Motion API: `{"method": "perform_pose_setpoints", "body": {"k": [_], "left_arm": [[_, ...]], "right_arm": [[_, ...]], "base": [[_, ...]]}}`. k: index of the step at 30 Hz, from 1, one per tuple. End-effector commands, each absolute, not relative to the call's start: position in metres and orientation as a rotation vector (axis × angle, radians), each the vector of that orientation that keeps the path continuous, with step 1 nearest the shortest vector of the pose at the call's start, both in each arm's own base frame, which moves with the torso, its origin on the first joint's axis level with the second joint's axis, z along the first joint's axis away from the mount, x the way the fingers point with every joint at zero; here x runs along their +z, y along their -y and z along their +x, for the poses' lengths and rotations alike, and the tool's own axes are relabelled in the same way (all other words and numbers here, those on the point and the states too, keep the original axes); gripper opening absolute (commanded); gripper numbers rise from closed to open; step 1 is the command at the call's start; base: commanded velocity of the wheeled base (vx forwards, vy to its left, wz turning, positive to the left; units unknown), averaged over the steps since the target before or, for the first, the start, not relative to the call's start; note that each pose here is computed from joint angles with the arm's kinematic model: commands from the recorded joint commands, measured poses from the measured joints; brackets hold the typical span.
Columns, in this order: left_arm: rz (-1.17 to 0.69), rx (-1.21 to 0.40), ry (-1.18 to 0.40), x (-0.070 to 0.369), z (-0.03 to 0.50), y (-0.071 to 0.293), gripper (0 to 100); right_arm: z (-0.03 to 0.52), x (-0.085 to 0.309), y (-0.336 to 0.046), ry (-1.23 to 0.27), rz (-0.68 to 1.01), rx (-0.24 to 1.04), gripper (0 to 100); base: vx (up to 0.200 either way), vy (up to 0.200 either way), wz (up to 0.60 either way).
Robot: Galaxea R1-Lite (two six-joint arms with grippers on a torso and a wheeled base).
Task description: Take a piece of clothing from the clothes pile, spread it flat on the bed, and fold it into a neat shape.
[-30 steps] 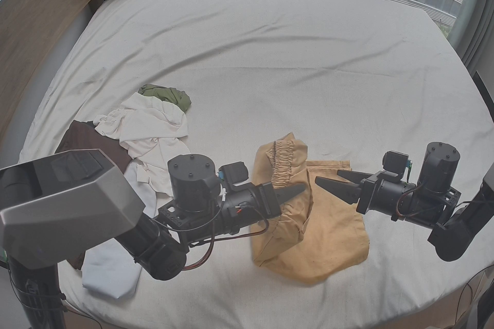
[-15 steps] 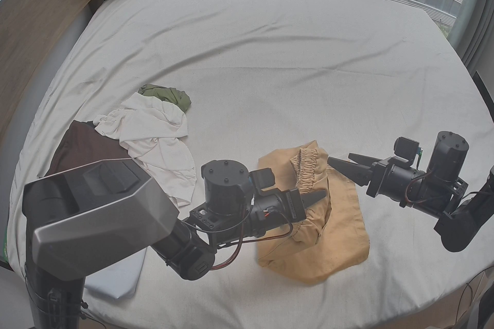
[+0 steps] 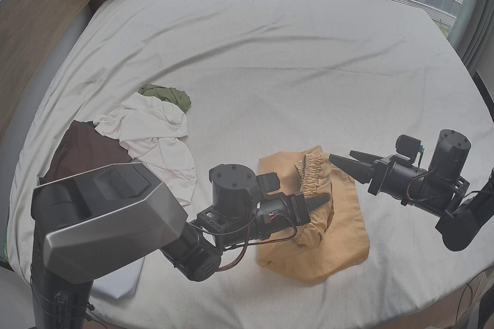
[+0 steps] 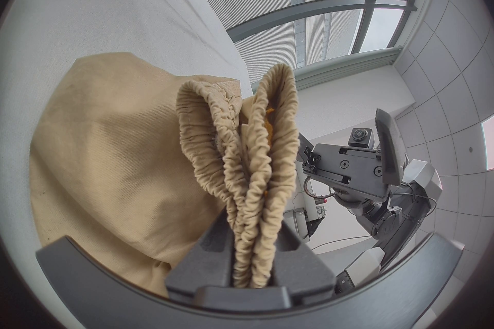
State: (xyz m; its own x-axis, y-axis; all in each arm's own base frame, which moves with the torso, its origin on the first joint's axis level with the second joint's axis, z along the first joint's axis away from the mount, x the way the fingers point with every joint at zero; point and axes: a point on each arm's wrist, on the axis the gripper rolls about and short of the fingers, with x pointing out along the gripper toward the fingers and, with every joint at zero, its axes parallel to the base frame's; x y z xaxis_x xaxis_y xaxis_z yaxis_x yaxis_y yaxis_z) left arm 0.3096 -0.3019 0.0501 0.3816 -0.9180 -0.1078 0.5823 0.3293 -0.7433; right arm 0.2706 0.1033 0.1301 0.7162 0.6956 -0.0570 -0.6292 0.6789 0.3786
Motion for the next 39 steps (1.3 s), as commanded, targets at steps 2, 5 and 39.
{"method": "perform_pose_setpoints", "body": {"k": [2, 5, 39], "left_arm": [[-0.678, -1.057, -0.576, 0.050, 0.312, 0.303, 100], [-0.680, -1.052, -0.556, 0.053, 0.314, 0.305, 100], [-0.490, -0.705, -0.244, 0.105, 0.291, 0.121, 100]], "right_arm": [[0.270, 0.131, -0.103, -0.200, 0.347, 0.750, 100], [0.270, 0.130, -0.103, -0.202, 0.347, 0.751, 100], [0.254, 0.104, -0.117, -0.336, 0.332, 0.788, 100]], "base": [[0.000, 0.000, 0.00], [0.000, 0.000, 0.00], [0.000, 0.000, 0.00]]}}
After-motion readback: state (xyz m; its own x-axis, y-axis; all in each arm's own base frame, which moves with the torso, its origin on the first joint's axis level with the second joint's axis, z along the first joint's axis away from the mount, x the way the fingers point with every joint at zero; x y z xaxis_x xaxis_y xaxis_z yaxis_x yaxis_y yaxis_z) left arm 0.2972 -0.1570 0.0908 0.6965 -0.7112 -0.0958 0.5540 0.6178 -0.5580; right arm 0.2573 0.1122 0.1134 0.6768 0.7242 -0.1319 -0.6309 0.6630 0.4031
